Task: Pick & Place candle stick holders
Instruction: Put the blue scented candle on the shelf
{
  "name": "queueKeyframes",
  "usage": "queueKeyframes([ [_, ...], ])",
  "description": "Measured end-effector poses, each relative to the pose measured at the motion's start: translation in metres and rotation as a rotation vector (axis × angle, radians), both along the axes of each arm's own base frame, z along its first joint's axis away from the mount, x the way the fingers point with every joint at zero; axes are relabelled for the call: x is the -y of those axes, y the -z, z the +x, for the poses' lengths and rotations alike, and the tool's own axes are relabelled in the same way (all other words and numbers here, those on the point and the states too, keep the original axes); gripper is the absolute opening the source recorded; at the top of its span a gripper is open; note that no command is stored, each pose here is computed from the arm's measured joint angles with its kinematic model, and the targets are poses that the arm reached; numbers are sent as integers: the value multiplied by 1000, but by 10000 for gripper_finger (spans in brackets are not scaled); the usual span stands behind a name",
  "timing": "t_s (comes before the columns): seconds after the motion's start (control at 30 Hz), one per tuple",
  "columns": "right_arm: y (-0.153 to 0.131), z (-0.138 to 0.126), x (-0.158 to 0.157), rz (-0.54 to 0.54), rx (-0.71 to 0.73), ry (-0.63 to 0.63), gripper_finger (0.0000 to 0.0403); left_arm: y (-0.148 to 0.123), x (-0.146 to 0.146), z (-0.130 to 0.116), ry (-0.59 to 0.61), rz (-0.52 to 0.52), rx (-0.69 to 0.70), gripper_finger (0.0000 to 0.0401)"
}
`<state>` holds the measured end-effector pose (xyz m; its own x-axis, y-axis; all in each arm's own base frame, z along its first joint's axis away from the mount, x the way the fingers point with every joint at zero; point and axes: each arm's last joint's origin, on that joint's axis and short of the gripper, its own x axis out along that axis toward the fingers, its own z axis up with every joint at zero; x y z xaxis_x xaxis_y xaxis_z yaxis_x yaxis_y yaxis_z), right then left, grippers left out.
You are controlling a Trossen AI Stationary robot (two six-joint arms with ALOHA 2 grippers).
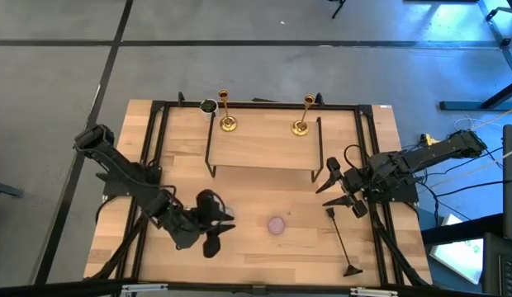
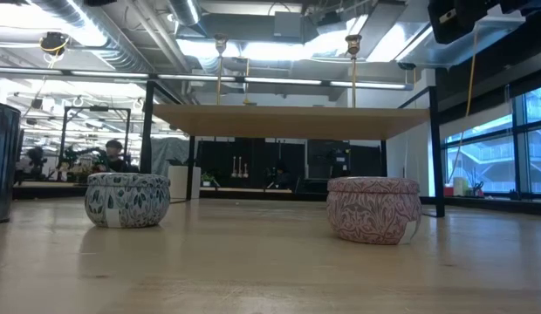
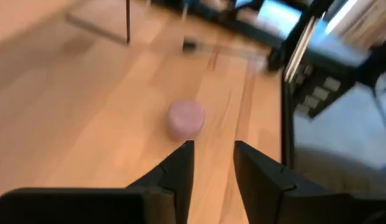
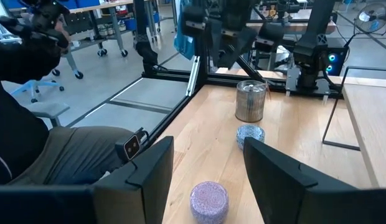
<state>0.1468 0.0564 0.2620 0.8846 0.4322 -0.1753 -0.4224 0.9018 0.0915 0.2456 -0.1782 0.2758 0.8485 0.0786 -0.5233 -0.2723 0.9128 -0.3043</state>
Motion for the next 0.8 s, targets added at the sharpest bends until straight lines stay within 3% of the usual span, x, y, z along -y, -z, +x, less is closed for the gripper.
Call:
queueKeyframes([
  [0.27, 0, 0, 0, 0, 0, 0, 196, 20, -9, -14, -64, -24, -238, 163],
  [0.43, 0, 0, 0, 0, 0, 0, 196, 22, -14, -16, -54, 42, -277, 182],
  [0.7, 0, 0, 0, -1, -4, -3, 196, 29, -13, -13, 63, 182, -324, 185],
  [0.8, 1, 0, 0, -1, -6, -3, 196, 32, -13, -10, 79, 184, -342, 185],
])
